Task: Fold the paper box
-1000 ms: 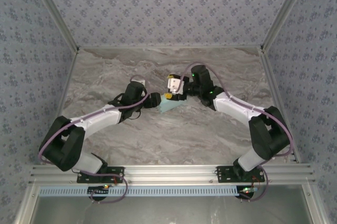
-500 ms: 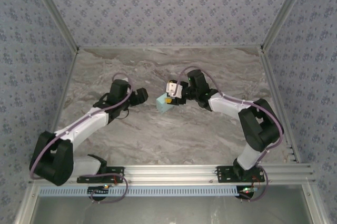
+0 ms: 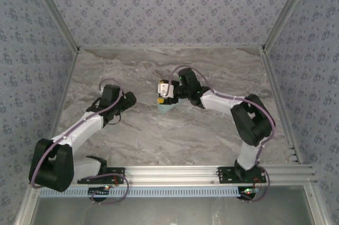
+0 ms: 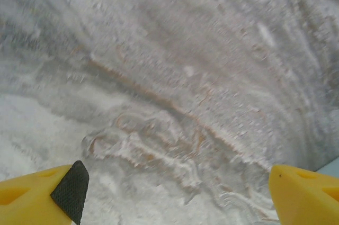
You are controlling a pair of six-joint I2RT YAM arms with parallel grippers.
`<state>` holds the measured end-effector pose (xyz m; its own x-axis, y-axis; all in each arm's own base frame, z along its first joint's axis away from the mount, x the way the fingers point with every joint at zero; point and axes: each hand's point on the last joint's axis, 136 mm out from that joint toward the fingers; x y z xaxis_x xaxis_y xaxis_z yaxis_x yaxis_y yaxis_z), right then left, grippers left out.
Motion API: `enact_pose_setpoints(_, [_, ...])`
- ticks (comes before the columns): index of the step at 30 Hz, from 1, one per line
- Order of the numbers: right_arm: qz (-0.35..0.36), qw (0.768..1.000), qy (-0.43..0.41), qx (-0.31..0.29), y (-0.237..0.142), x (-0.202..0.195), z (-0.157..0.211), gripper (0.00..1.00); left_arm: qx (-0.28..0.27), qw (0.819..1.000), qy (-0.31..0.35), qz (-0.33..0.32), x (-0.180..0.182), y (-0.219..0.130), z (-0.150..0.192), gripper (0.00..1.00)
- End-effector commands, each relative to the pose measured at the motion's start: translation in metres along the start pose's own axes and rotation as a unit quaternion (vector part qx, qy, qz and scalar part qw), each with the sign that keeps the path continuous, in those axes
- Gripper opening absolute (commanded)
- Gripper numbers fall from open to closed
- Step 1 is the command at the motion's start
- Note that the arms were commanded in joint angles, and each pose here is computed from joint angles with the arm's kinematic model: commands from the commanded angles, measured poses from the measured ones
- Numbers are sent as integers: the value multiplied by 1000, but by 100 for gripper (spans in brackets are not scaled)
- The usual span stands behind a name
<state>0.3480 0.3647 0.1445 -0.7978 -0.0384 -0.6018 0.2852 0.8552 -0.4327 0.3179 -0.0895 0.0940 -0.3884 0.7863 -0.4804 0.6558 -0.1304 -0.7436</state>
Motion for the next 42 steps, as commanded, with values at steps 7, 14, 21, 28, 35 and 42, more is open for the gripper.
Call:
enact_pose_setpoints(7, [1, 999, -21, 30, -7, -3, 6, 64, -6, 1000, -7, -14, 6, 0, -3, 92])
enact_pose_setpoints(14, [8, 999, -33, -21, -13, -20, -34, 65, -3, 1000, -10, -18, 9, 3, -1, 92])
enact_pose_setpoints(21, [-17, 1000, -4, 23, 8, 11, 7, 66, -2, 1000, -7, -25, 13, 3, 0, 92])
enact_pose_setpoints(28, [60, 998, 9, 5, -25, -22, -23, 66, -3, 999, 14, -32, 15, 2, -3, 93])
enact_pose_setpoints(35, [222, 961, 164, -7, -83, -94, -68, 69, -6, 999, 54, -8, 8, 2, -3, 94])
enact_pose_setpoints(42, [525, 535, 641, 167, -207, -73, 30, 100, -48, 994, 94, -1, 0, -9, -21, 99])
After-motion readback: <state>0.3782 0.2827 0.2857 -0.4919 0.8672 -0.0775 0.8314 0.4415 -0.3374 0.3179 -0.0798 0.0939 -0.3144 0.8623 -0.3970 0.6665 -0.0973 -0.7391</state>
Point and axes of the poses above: each hand's point on the last joint's axis, 136 mm out from that joint toward the fingers, its own y axis out along the fingers, its own x axis along the line the jaws close on, z = x × y, and after that the axes turned 8 degrees about -y, right-handed
